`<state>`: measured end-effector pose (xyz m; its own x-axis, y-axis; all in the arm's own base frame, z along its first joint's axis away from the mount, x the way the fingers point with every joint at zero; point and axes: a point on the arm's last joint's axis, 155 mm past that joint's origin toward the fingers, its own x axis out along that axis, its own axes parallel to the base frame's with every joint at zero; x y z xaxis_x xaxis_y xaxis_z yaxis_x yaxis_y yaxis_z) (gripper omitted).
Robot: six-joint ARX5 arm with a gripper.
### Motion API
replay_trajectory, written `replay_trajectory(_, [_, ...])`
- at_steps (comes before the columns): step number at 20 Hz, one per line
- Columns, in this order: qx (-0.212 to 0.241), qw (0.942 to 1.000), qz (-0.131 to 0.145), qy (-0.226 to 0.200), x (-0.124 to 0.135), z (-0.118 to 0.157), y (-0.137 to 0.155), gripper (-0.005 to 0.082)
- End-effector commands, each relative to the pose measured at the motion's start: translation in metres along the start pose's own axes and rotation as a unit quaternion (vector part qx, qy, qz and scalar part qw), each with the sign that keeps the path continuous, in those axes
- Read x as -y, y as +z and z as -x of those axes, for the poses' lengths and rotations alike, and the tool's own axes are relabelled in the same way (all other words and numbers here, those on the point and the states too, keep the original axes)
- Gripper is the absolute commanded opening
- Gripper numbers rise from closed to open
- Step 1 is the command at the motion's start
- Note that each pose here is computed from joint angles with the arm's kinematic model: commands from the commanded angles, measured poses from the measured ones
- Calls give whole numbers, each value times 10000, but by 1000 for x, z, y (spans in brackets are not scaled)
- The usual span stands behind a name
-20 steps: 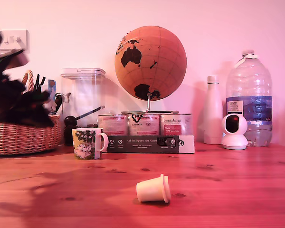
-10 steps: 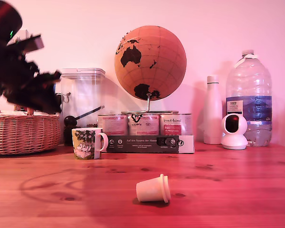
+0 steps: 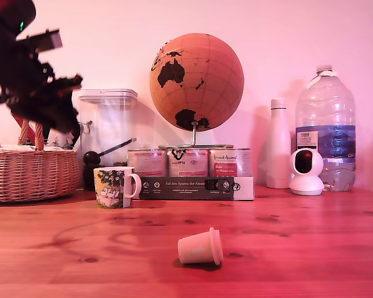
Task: Pick up the coffee capsules on the table and drop them inside the coffee cup
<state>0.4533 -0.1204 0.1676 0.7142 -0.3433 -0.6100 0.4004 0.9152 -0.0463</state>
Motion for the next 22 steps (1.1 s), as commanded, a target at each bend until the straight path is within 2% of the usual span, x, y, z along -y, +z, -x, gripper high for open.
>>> replay_trajectory(1, [-100, 9999, -72, -31, 0, -10, 1, 37])
replay_trajectory(5, [-76, 9998, -188, -72, 1, -20, 20, 37])
replay_trajectory(11, [-308, 9990, -276, -147, 1, -37, 34, 37])
replay_trajectory(22, [-803, 9958, -315, -306, -3, -77, 40, 44])
